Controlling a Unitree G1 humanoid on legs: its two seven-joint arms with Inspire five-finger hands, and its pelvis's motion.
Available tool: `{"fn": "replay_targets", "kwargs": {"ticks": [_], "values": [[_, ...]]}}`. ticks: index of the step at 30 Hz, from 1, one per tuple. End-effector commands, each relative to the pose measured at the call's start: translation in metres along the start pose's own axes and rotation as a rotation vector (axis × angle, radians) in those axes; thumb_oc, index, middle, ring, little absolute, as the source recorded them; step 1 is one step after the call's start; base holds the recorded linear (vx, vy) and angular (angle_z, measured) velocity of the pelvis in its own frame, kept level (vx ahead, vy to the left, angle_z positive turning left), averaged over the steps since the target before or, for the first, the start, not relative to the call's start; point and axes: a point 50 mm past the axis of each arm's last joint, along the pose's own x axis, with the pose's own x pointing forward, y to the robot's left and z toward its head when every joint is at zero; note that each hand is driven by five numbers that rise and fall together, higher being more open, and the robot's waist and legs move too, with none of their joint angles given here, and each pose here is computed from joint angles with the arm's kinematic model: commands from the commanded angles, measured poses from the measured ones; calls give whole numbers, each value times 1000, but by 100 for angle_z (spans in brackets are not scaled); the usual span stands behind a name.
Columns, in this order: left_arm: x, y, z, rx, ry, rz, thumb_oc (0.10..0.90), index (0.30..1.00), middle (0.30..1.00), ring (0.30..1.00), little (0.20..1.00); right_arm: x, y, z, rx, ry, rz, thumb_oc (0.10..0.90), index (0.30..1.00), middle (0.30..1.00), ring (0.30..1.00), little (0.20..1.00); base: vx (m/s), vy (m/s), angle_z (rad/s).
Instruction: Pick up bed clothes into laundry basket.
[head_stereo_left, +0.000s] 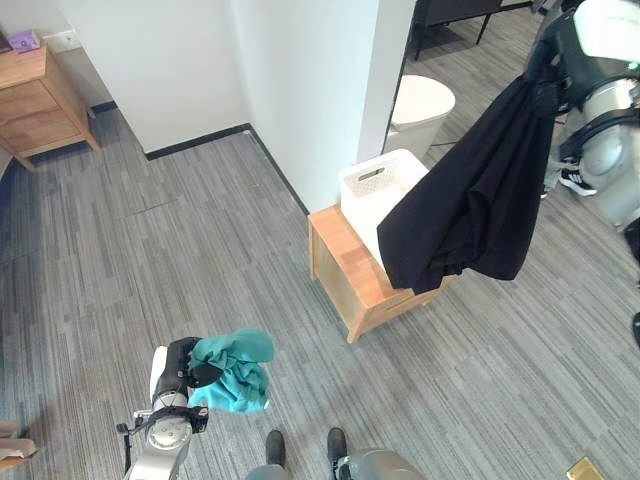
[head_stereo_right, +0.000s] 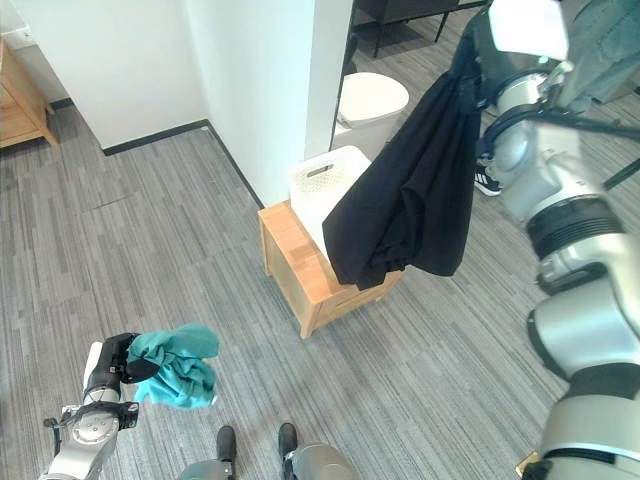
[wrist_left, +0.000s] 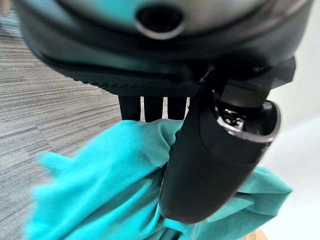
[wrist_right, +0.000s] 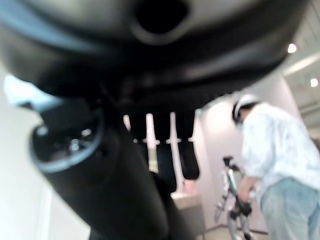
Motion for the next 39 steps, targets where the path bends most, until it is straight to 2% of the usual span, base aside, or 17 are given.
{"fn": "replay_targets", "kwargs": {"ticks": [1, 6, 11, 13, 17, 21, 28, 36, 39], "values": [[6, 45, 38, -22, -227, 116, 400, 300, 300, 300, 300, 19, -108, 24, 21, -96, -345, 400, 300, 300, 300, 300, 180, -222, 5], [2, 50, 34, -83, -213, 131, 400, 300, 300, 300, 300, 20, -128, 47, 36, -175, -396, 400, 300, 300, 300, 300, 87, -179, 15], [-2, 45, 30, -83, -199, 105, 400, 300, 300, 300, 300, 22, -116, 51, 25, -171, -365, 400, 300, 300, 300, 300, 181, -39, 3], [-6, 43, 24, -80, -183, 98, 400, 300, 300, 300, 300, 19, -101, 42, 7, -162, -324, 400, 300, 300, 300, 300, 279, 122, 9], [-9, 42, 12, -74, -139, 84, 400, 300, 300, 300, 300, 14, -98, 19, -56, -115, -293, 400, 300, 300, 300, 300, 169, 70, 0], [-6, 39, 13, -51, -148, 68, 400, 300, 300, 300, 300, 15, -104, 11, -81, -78, -301, 400, 300, 300, 300, 300, 64, 34, 11], [-9, 54, 1, -67, -102, 119, 400, 300, 300, 300, 300, 16, -116, -2, -117, -12, -332, 400, 300, 300, 300, 300, 56, 29, -11], [-3, 67, 4, -47, -112, 136, 400, 300, 300, 300, 300, 12, -156, -4, -134, -6, -425, 400, 300, 300, 300, 300, 55, -106, -6], [-3, 71, 4, -61, -111, 155, 400, 300, 300, 300, 300, 12, -159, -4, -126, -11, -427, 400, 300, 300, 300, 300, 109, -196, 21]]}}
